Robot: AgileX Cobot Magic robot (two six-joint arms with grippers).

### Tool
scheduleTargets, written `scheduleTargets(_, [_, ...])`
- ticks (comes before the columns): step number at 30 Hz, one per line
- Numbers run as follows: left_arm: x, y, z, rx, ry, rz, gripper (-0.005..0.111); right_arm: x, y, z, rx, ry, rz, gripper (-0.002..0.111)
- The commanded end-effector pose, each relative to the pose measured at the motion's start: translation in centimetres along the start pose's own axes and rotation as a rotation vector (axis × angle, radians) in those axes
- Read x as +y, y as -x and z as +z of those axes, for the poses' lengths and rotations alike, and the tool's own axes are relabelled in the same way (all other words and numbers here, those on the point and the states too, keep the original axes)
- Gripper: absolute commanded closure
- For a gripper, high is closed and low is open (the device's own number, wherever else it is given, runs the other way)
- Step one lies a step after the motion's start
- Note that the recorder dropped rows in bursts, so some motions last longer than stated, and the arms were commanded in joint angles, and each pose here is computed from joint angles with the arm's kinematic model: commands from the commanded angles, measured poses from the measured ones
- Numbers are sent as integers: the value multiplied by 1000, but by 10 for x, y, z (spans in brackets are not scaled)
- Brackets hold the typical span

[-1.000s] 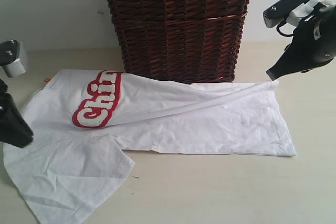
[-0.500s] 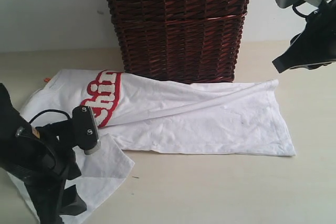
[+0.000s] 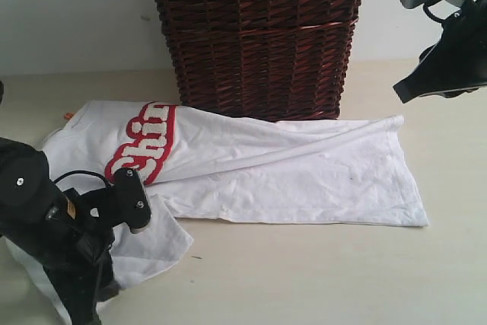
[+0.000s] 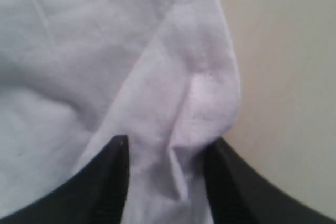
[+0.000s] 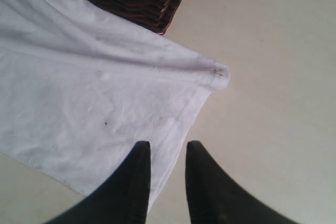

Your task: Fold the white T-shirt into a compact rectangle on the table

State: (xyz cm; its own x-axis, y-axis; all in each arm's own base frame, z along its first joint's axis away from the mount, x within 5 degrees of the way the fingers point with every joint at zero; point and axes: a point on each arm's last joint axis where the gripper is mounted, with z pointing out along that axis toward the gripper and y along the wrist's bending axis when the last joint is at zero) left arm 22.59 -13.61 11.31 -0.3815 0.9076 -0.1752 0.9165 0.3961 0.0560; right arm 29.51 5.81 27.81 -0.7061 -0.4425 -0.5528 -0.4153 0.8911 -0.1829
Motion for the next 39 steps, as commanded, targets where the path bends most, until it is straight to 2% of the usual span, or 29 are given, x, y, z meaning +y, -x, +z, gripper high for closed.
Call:
scheduleTargets(1, [0, -18, 13, 178, -23, 160, 95, -2, 4, -4, -40, -12, -7, 83])
scheduleTargets(2, [0, -19, 13, 194, -26, 177, 106, -2, 4, -4, -40, -12, -7, 83])
scheduleTargets(6, [6, -12, 5, 177, 6, 199, 107, -1, 4, -4, -38, -9, -3, 83])
scheduleTargets(9, [15, 0, -13, 146, 59, 219, 107, -1, 4, -4, -39, -5, 1, 83])
scheduleTargets(12, [30, 9, -40, 168, 162, 307, 107, -1, 5, -4, -43, -7, -6, 83])
scheduleTargets(14, [44, 17, -63, 162, 282, 328, 107, -1, 6, -4, -54, -10, -6, 83])
scheduleTargets(18, [63, 38, -100, 60, 491, 347, 107, -1, 8, -4, -81, -10, 5, 83])
scheduleTargets(21, [74, 50, -107, -28, 559, 363, 106, -2, 9, -4, -94, -14, 5, 83])
scheduleTargets(22, [78, 52, -106, -57, 572, 367, 104, -2, 9, -4, -96, -14, 5, 83])
scheduleTargets(26, [99, 51, -86, -128, 592, 335, 69, -2, 9, -4, -96, -14, 5, 83])
scheduleTargets(27, [111, 47, -76, -158, 604, 316, 55, -2, 9, -4, -96, -14, 5, 83])
scheduleTargets(28, [118, 45, -72, -180, 615, 302, 51, -2, 9, -4, -96, -14, 3, 83])
scheduleTargets(30, [135, 38, -61, -236, 635, 285, 53, -2, 10, -4, -102, -13, -5, 83])
scheduleTargets(33, [147, 36, -43, -318, 638, 288, 70, -2, 12, -5, -120, -17, -3, 83])
scheduleTargets(35, [147, 36, -40, -327, 630, 267, 65, -2, 12, -5, -128, -20, -3, 83])
scheduleTargets(36, [146, 37, -41, -349, 616, 191, 59, -2, 13, -5, -130, -20, -3, 83])
scheduleTargets(38, [145, 33, -48, -369, 579, -34, 46, -2, 13, -5, -130, -20, -3, 83])
scheduleTargets(39, [141, 31, -52, -338, 564, -114, 43, -2, 13, -5, -130, -20, -3, 83])
